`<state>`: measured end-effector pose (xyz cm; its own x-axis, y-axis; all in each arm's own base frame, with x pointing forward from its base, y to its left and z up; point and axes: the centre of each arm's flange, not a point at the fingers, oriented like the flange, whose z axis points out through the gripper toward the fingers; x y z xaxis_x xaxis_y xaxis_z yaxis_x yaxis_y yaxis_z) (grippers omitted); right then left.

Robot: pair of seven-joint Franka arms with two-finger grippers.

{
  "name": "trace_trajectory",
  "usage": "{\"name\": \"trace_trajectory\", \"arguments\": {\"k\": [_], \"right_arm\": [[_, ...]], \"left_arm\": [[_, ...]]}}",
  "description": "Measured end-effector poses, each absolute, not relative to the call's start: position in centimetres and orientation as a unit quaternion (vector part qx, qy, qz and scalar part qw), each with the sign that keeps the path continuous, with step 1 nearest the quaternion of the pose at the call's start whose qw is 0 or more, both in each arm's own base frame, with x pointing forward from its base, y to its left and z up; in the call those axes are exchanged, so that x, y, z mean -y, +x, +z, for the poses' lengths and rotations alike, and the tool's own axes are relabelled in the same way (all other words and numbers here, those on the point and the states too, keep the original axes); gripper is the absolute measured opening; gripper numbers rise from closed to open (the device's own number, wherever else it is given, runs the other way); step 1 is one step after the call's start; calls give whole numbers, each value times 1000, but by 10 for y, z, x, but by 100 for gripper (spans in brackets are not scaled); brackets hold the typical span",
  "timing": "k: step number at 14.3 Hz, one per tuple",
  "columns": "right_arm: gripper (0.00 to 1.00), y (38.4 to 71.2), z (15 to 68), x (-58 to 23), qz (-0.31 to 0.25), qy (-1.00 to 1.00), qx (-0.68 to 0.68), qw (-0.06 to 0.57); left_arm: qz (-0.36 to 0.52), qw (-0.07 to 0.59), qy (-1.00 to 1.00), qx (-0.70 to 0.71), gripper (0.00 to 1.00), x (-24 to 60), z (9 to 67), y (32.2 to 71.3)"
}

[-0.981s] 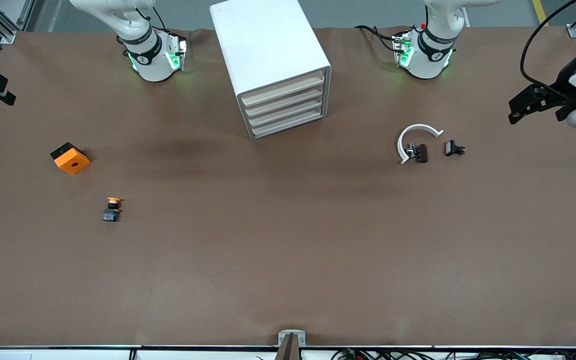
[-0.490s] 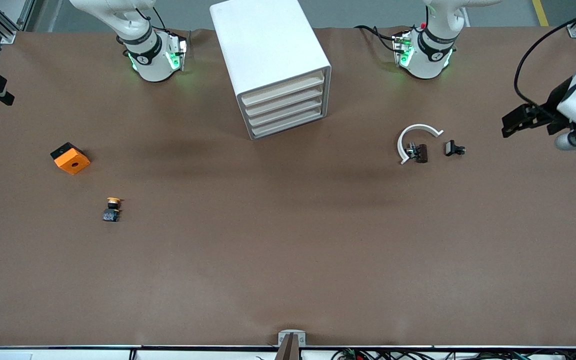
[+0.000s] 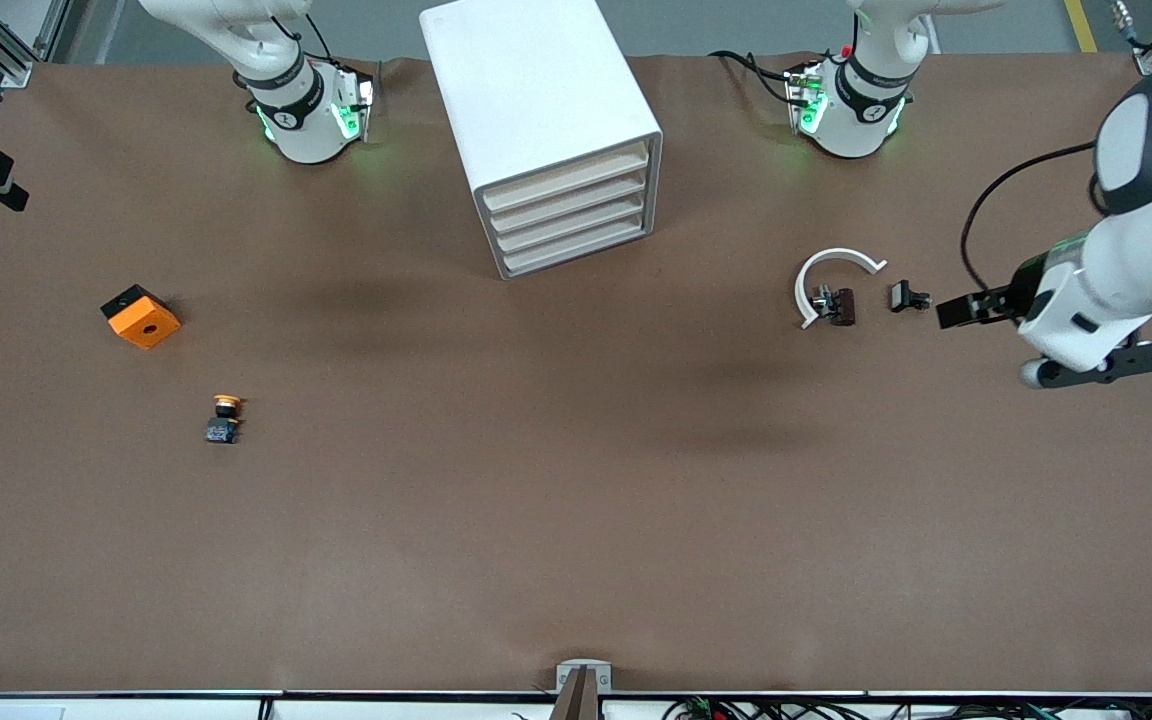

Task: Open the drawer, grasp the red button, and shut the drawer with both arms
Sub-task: 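Move the left gripper toward the white drawer cabinet's drawer front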

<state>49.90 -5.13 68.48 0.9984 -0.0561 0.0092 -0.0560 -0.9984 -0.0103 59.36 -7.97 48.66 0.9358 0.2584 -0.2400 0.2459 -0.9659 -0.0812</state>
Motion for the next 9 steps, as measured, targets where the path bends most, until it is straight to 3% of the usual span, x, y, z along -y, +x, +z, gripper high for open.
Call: {"name": "trace_trajectory", "arguments": {"k": [9], "right_arm": [[100,499,684,50,-5,-999,-30,15]], "left_arm": [[174,164,-873,426,100,264,339,565]]}}
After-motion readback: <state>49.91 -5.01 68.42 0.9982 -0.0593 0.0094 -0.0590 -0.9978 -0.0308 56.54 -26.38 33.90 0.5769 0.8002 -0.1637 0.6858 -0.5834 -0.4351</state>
